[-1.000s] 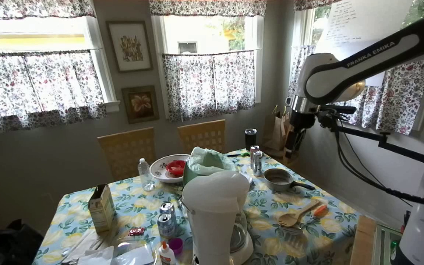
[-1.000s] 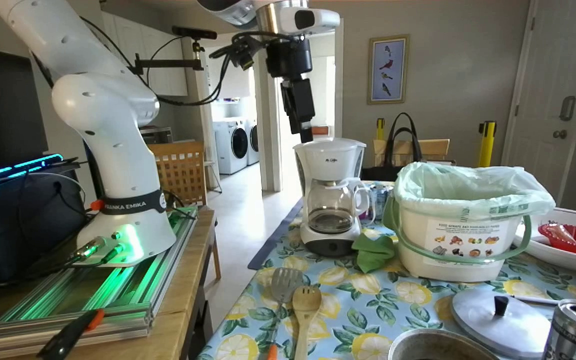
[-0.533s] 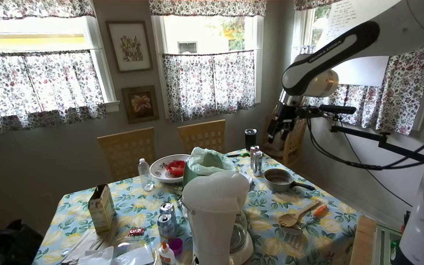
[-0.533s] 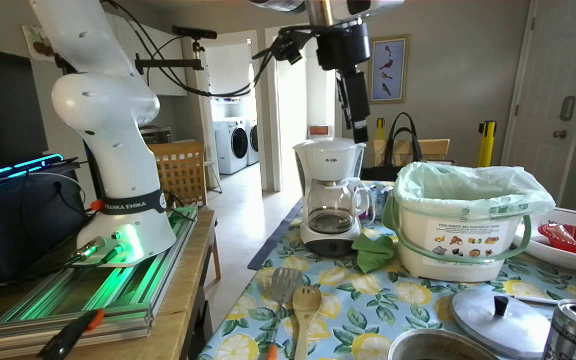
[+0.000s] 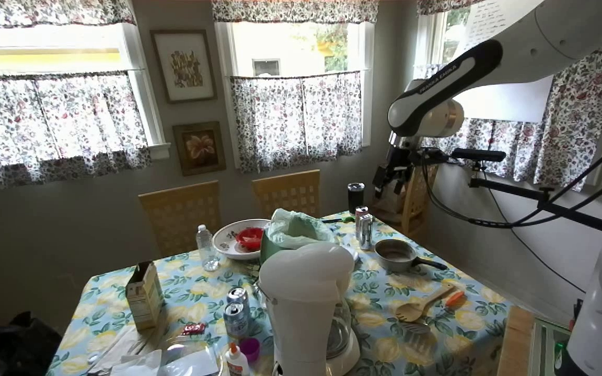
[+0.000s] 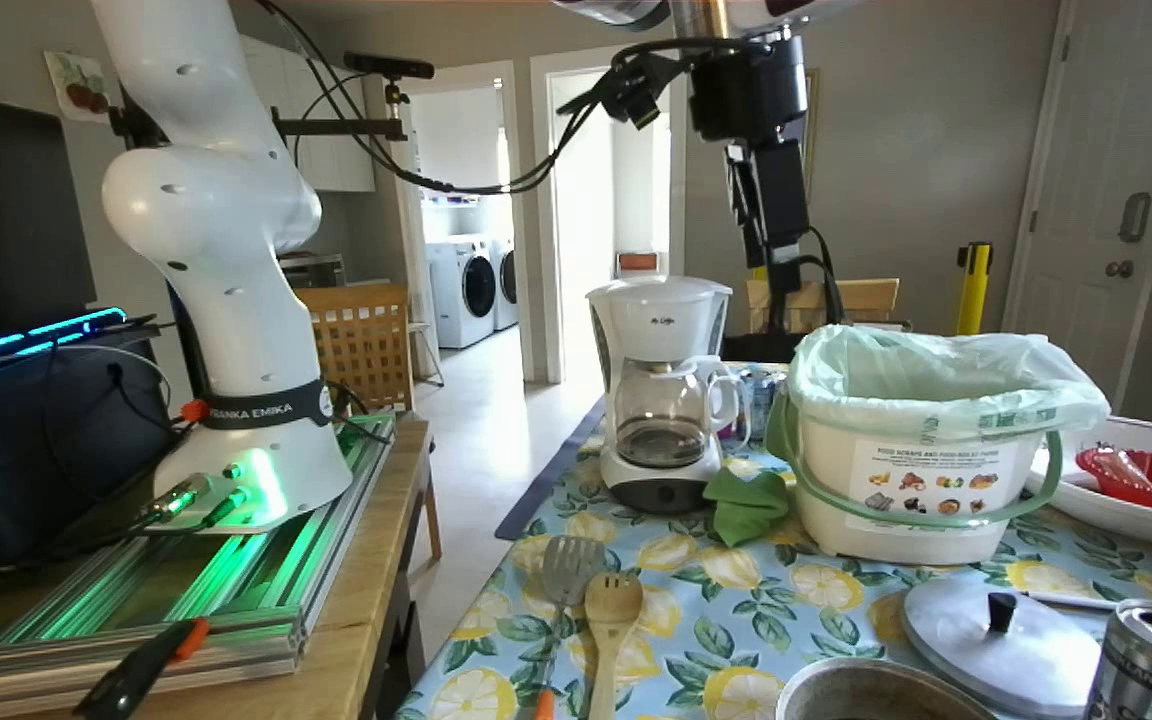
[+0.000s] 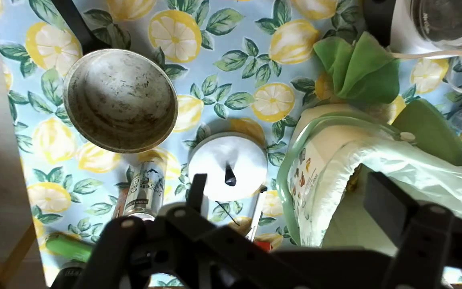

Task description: Put the can into the bin

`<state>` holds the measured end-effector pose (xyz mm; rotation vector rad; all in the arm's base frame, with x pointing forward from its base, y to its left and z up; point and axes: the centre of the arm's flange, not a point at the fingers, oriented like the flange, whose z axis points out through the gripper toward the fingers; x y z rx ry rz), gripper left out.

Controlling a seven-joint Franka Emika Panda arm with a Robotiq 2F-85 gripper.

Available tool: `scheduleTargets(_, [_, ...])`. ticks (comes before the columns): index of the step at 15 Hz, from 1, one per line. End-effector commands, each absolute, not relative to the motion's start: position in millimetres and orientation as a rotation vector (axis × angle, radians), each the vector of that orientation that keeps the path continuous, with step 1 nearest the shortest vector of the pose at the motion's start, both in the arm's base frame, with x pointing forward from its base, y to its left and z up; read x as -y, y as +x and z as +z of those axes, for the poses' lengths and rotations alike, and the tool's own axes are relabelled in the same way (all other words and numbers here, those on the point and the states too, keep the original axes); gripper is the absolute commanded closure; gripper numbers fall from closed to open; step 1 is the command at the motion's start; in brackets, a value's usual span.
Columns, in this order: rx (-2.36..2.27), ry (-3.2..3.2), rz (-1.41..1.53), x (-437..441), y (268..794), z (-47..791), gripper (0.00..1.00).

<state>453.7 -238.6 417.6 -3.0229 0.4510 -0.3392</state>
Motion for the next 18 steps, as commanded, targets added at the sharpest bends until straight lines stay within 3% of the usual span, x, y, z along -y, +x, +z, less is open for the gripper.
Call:
scheduleTargets(1, [-0.451,-3.023,-0.339,239,454,418,0.00])
scheduleTargets(9, [-0.498,-3.044,-0.344,239,459,417,0.00])
scheduleTargets(18, [-0.875,-3.075,-0.327,296,549,387,0.00])
